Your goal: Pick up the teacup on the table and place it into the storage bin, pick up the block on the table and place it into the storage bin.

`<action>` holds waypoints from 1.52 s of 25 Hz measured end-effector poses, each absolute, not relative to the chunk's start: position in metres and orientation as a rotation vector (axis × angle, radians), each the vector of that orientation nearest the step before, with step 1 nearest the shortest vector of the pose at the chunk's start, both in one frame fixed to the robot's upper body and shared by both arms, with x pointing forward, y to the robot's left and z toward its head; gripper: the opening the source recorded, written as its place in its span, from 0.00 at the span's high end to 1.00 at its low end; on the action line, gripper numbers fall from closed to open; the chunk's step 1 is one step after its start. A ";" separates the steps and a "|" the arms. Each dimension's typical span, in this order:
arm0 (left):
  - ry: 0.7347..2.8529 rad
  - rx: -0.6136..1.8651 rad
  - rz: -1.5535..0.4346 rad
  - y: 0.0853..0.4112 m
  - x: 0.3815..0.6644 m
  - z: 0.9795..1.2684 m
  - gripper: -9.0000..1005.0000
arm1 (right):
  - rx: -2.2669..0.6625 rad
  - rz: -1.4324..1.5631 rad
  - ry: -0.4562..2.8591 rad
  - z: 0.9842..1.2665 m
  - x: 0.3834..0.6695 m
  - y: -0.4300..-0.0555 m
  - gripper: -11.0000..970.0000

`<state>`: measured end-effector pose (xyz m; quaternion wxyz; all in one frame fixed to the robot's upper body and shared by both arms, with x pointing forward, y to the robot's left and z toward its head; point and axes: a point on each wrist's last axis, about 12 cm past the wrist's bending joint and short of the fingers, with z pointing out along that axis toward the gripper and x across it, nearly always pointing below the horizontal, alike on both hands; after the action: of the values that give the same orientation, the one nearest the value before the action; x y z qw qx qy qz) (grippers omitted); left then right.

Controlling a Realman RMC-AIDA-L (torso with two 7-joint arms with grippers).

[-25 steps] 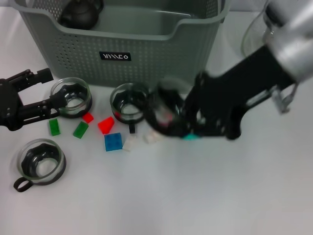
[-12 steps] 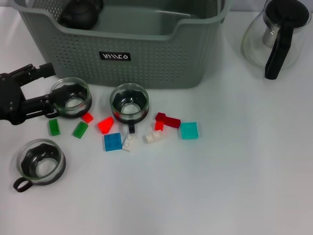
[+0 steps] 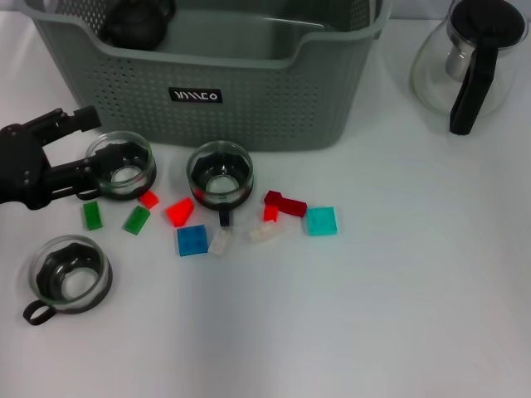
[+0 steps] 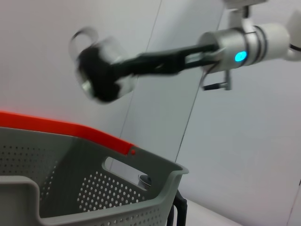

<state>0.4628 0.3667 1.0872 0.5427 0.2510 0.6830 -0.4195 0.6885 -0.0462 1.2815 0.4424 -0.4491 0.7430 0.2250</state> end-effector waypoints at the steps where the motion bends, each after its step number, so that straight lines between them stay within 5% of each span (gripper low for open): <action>1: 1.621 0.595 -0.997 0.366 0.463 1.087 0.15 | -1.132 0.496 1.861 1.277 0.692 -0.036 0.93; 8: 1.612 0.581 -0.996 0.364 0.463 1.086 0.15 | -1.128 0.288 1.891 1.233 0.701 -0.008 0.93; 18: 1.602 0.583 -1.006 0.361 0.466 1.086 0.15 | -1.101 0.274 1.982 1.184 0.692 -0.023 0.93; 38: 1.598 0.583 -1.014 0.358 0.466 1.085 0.15 | -1.060 0.283 2.037 1.169 0.691 -0.041 0.83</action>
<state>0.4665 0.3581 1.0849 0.5485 0.2463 0.6748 -0.4280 0.6907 -0.0414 1.1686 0.4021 -0.4195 0.8061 0.1120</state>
